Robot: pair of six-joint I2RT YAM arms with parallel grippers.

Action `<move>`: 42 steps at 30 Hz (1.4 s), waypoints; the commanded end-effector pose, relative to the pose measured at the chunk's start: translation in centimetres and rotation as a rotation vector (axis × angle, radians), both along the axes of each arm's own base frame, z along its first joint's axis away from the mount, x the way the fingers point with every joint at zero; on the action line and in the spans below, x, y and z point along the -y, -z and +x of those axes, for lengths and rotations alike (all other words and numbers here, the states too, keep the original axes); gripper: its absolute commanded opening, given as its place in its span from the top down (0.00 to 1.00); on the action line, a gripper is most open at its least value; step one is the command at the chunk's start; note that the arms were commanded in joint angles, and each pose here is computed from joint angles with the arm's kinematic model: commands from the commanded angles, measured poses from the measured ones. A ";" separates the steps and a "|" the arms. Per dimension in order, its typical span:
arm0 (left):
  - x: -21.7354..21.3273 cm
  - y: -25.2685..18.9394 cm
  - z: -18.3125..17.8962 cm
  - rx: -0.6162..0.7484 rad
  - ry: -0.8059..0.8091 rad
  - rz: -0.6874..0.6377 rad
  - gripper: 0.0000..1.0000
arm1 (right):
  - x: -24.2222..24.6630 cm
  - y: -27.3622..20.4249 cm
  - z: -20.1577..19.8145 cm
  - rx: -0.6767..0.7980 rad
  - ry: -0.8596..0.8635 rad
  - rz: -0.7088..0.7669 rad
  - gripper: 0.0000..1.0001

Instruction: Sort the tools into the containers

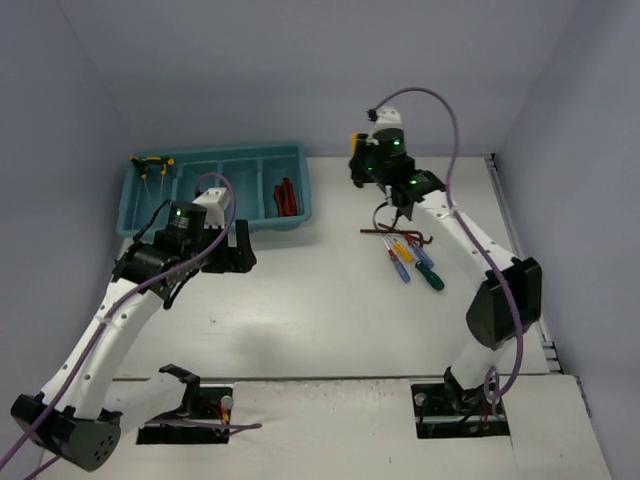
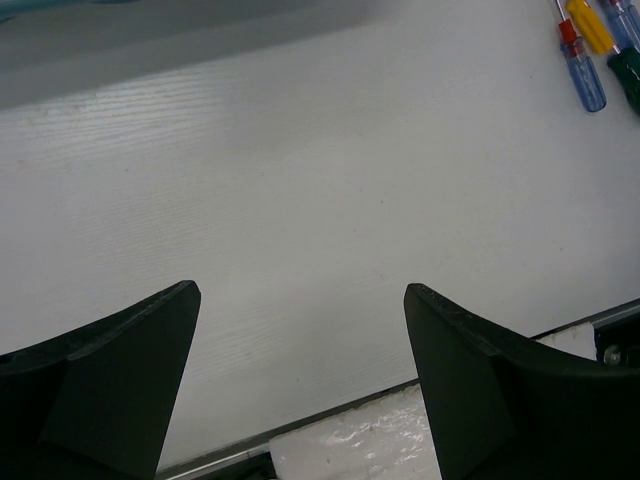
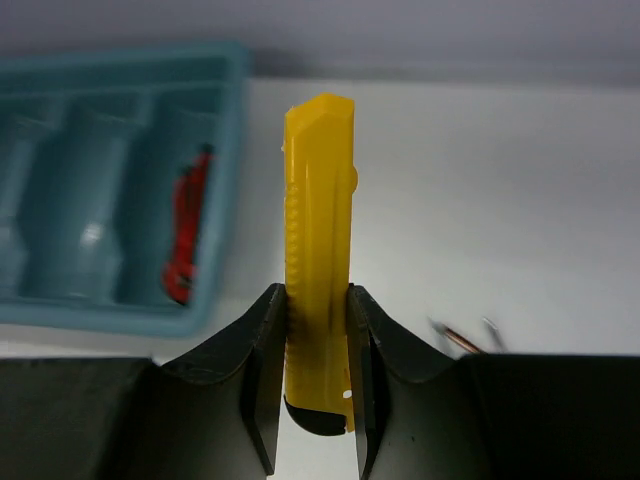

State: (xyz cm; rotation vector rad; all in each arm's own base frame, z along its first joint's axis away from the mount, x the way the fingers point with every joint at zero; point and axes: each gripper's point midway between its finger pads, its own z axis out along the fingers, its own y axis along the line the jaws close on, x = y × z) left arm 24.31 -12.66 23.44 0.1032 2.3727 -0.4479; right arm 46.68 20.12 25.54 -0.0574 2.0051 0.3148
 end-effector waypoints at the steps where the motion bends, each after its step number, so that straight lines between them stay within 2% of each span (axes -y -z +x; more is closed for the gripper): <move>1: -0.7 -1.5 -0.2 0.089 -0.036 -0.011 0.19 | -9.3 1.4 2.6 -0.018 -0.112 0.075 1.00; 3: -1.0 -1.1 -0.6 0.076 -0.046 -0.007 0.19 | -11.9 -0.3 3.9 0.025 -0.138 0.104 1.00; 7: -1.5 -0.7 -1.6 0.065 -0.063 -0.005 0.18 | -17.0 2.3 6.4 0.039 -0.180 0.148 1.00; 8: -1.6 -0.7 -1.8 0.065 -0.064 -0.006 0.18 | -18.0 1.0 7.1 0.074 -0.187 0.170 1.00; 10: -1.9 -0.8 -2.2 0.069 -0.074 -0.008 0.18 | -19.8 3.1 8.3 0.075 -0.191 0.165 1.00; 12: -2.0 -0.7 -2.5 0.065 -0.077 -0.005 0.18 | -20.8 3.8 9.5 0.080 -0.184 0.190 0.92; 18: -2.3 -0.7 -2.7 0.059 -0.083 0.004 0.18 | -21.3 5.0 10.3 0.077 -0.183 0.190 0.50; 20: -2.1 -0.6 -2.5 0.049 -0.080 0.004 0.19 | -20.6 3.9 9.8 0.094 -0.187 0.161 0.46; 22: -1.8 -0.8 -2.2 0.045 -0.075 -0.003 0.18 | -18.9 0.6 8.6 0.137 -0.182 0.130 0.44; 23: -1.6 -0.9 -2.0 0.040 -0.070 -0.004 0.18 | -17.8 1.2 7.8 0.124 -0.173 0.086 0.44; 24: -1.3 -0.8 -1.8 0.028 -0.062 -0.006 0.19 | -16.0 -1.4 7.0 0.165 -0.154 0.059 0.44; 27: -0.8 -1.4 -1.1 0.027 -0.056 -0.017 0.18 | -11.0 -0.8 4.2 0.123 -0.123 -0.010 0.47; 32: 0.3 -2.8 0.2 0.044 -0.040 -0.043 0.19 | -1.3 6.4 -2.9 -0.071 -0.068 -0.099 0.54; 36: 1.5 -3.5 1.3 0.058 -0.029 -0.082 0.18 | 4.2 12.0 -9.0 -0.220 -0.026 -0.129 0.54; 38: 2.4 -3.5 2.0 0.056 -0.027 -0.115 0.18 | 5.8 14.8 -12.1 -0.284 -0.018 -0.145 0.53; 42: 4.0 -3.5 2.8 0.052 -0.013 -0.164 0.18 | 7.4 18.8 -15.7 -0.402 0.010 -0.148 0.51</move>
